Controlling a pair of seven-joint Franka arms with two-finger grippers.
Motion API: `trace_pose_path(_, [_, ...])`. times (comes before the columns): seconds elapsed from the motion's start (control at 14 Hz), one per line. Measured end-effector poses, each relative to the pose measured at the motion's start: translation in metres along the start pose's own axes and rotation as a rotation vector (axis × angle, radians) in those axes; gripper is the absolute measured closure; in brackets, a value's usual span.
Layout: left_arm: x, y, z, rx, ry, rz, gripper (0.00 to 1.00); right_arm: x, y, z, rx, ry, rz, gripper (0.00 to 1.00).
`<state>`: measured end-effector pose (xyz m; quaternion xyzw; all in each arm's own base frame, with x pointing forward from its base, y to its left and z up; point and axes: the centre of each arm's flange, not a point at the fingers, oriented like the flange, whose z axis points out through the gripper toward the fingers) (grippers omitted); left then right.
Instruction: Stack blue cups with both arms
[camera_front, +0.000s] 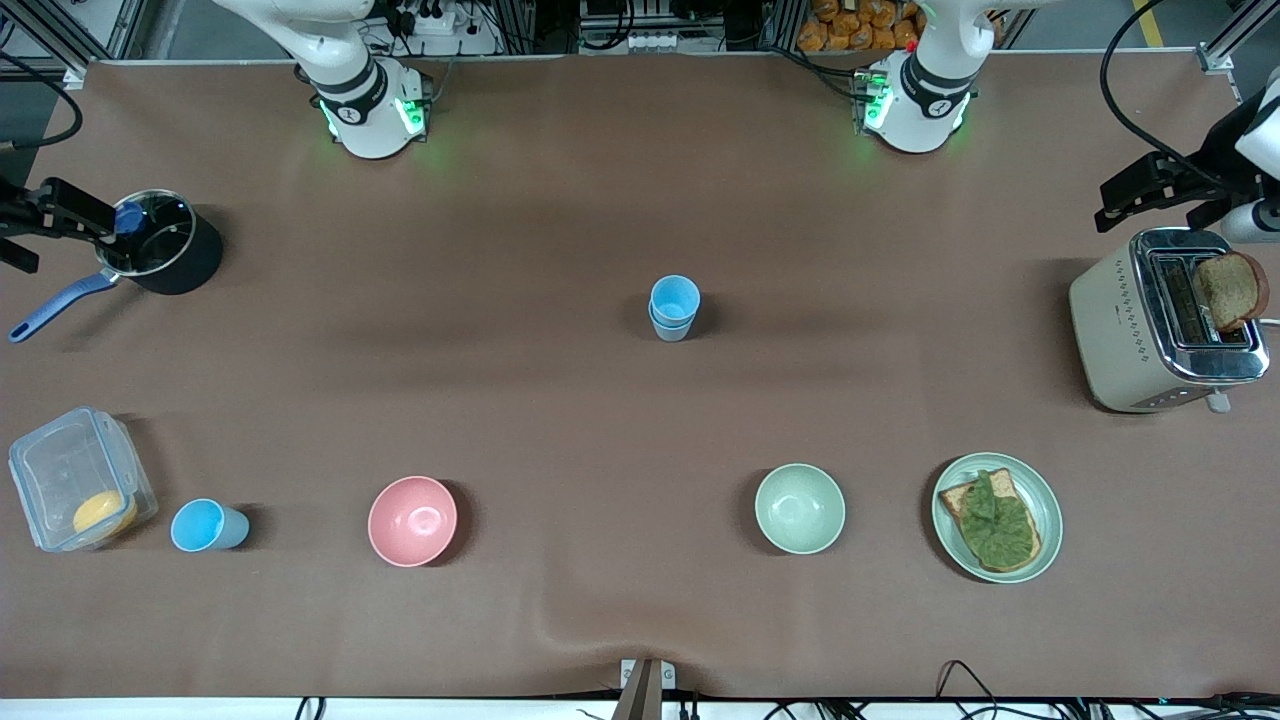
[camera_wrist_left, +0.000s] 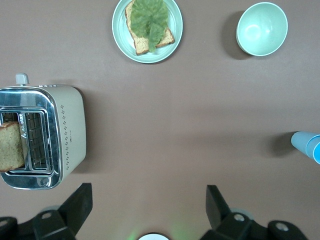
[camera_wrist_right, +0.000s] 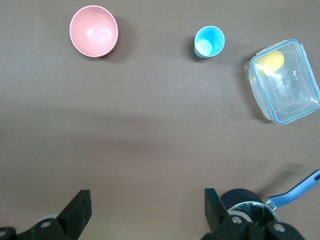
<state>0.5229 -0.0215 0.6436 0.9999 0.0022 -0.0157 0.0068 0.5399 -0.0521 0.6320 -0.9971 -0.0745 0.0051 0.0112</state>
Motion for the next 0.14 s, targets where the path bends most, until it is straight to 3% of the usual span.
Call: trace_pose_path(0.14, [0.0001,-0.0001,-0.001,0.0,0.002,0.0,0.0,-0.0012,0.003,-0.0015,-0.023,-0.003,-0.01,0.0])
